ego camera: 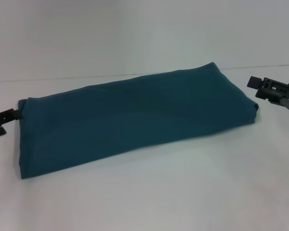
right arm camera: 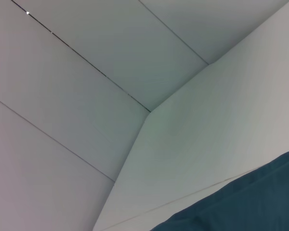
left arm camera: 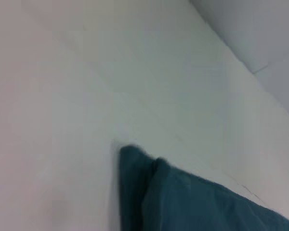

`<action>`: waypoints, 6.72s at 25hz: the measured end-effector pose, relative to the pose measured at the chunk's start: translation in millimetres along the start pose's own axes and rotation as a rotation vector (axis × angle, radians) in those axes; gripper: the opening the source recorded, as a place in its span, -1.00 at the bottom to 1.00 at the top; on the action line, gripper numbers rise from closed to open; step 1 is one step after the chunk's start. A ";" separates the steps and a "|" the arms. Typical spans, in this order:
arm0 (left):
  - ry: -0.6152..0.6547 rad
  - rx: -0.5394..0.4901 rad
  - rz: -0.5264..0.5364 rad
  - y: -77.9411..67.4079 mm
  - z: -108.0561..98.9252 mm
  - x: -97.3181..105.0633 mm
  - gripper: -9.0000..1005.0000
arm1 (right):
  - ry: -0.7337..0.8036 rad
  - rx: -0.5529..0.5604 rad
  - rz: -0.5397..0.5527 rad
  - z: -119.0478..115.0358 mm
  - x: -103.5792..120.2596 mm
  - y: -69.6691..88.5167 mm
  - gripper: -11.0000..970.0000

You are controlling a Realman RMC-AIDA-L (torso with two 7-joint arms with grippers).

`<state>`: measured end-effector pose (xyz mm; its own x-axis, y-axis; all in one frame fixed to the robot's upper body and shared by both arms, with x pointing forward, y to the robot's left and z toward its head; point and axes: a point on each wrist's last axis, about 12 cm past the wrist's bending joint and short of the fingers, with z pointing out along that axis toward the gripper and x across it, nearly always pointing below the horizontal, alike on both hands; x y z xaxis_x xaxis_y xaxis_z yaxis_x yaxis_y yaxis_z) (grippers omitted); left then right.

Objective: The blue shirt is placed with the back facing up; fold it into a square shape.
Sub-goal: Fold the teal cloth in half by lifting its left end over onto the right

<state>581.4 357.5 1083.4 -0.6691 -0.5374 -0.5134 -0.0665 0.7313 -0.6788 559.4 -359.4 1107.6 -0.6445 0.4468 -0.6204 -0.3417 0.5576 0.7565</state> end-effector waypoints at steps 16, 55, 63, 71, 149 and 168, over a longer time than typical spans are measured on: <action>0.046 -0.068 0.142 2.3 20.7 12.9 0.65 | -0.003 0.013 0.002 -2.2 -0.2 -2.0 0.78; 0.068 -0.097 0.142 1.9 31.6 21.4 0.65 | -0.014 0.028 0.007 -3.4 1.3 -4.6 0.76; 0.126 -0.030 0.145 -17.3 45.7 28.7 0.60 | -0.012 0.029 0.007 -3.4 1.4 -4.6 0.75; 0.133 0.026 0.165 -34.3 49.8 21.6 0.53 | -0.013 0.024 0.008 -4.2 1.8 -4.2 0.75; 0.129 0.061 0.491 -79.8 -35.2 -72.7 -0.82 | -0.015 0.037 0.017 -5.8 3.8 -6.4 0.71; 0.289 0.090 0.768 -210.3 1.9 -79.7 -0.82 | 0.006 0.043 0.017 -5.5 10.2 -7.8 0.70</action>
<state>650.1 245.6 1266.0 -0.6691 0.2366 -0.7045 0.5380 0.8082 -0.2395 551.8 -363.0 1096.5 -0.6542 0.4522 -0.6062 -0.3012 0.5795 0.7573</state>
